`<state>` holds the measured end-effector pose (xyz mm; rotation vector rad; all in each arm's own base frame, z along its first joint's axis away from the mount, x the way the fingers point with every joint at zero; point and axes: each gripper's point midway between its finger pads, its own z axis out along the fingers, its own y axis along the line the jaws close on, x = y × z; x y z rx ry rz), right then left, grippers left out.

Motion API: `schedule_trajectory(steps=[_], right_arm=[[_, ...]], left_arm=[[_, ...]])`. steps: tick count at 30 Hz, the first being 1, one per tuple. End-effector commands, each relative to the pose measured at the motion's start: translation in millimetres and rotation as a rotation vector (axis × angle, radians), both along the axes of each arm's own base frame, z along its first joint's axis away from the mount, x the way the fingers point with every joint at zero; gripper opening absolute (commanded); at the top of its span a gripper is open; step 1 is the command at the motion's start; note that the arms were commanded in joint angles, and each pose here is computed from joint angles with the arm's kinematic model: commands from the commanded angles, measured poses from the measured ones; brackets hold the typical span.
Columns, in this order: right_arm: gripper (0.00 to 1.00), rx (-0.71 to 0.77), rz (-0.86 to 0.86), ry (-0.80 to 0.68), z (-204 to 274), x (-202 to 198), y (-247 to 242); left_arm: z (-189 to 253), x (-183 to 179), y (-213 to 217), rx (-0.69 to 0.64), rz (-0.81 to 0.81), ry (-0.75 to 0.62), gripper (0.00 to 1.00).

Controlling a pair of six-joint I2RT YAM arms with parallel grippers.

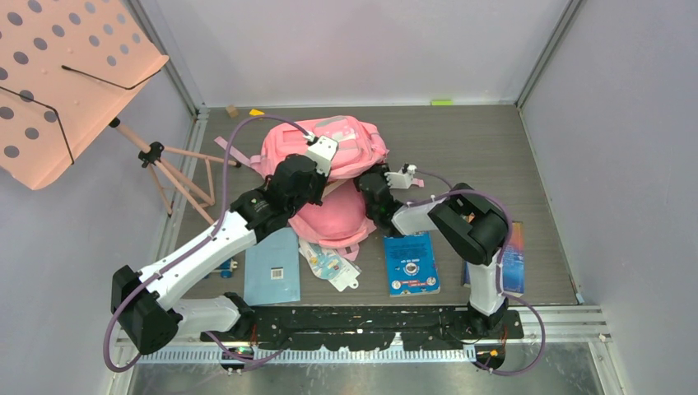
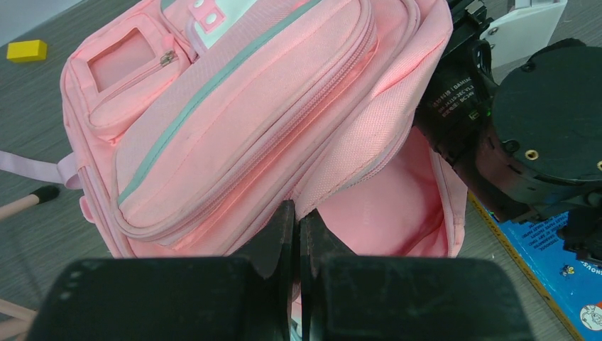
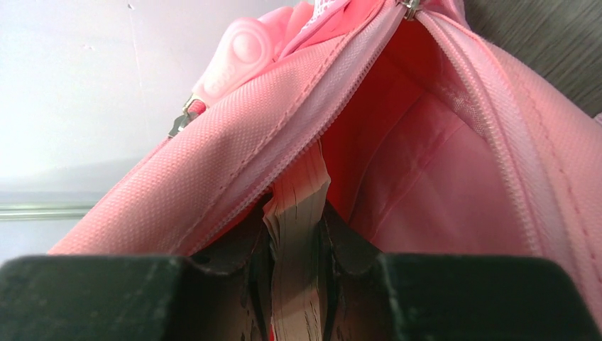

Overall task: Pack the student bag
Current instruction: Place the book in the student bag.

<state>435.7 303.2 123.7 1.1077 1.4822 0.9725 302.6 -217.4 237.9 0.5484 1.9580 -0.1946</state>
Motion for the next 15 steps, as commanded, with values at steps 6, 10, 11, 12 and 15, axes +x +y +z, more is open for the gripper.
schedule_trajectory(steps=[6, 10, 11, 12, 15], right_arm=[[0.01, 0.177, -0.148, -0.181, 56, 34, -1], [0.01, 0.123, -0.174, -0.165, 46, 40, 0], [0.01, 0.115, -0.177, -0.165, 46, 41, 0], [0.01, 0.103, -0.183, -0.158, 42, 42, -1], [0.01, 0.076, -0.177, -0.149, 37, 43, 1]], left_arm=[[38, 3, -8, -0.121, -0.005, -0.084, 0.00], [38, 3, -7, -0.119, -0.002, -0.086, 0.00], [38, 3, -7, -0.119, -0.002, -0.086, 0.00], [39, 3, -7, -0.120, -0.002, -0.087, 0.00], [39, 3, -6, -0.118, -0.001, -0.089, 0.00]])
